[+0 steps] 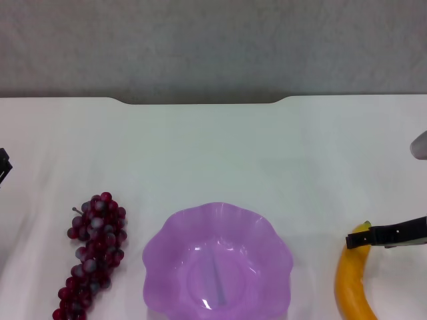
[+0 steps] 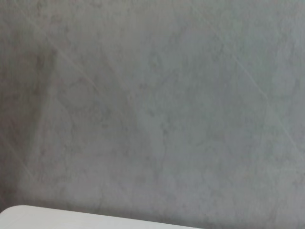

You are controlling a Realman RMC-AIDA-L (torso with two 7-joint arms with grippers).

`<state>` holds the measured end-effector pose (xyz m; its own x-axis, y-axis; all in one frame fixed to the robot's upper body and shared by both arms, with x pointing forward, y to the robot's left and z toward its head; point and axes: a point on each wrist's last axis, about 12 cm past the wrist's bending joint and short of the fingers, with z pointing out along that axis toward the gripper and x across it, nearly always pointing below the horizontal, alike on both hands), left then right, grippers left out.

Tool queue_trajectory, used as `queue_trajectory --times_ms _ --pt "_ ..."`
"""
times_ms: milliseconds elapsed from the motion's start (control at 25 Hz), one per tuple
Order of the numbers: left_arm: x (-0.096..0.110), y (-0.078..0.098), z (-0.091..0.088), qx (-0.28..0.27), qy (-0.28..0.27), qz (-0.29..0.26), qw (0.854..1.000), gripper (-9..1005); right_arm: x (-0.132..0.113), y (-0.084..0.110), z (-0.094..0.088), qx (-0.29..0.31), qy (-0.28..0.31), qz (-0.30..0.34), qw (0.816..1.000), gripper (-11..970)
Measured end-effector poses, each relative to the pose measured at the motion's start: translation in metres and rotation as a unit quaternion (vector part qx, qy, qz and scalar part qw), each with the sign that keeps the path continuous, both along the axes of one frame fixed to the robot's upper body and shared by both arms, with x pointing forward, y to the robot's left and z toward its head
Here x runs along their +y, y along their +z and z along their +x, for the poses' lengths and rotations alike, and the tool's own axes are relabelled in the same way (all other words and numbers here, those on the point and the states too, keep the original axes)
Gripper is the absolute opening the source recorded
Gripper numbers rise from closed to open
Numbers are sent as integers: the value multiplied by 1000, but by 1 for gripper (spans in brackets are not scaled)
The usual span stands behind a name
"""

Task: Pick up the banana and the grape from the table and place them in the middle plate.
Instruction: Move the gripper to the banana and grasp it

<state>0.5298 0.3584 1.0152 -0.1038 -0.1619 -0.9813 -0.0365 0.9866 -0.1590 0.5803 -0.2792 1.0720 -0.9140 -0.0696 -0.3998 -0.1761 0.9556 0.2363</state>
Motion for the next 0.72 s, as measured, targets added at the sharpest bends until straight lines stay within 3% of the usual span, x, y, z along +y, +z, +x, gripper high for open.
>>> queue_trajectory --times_ms 720 --pt "-2 0 1 0 -6 2 1000 871 23 -7 9 -2 40 -11 999 886"
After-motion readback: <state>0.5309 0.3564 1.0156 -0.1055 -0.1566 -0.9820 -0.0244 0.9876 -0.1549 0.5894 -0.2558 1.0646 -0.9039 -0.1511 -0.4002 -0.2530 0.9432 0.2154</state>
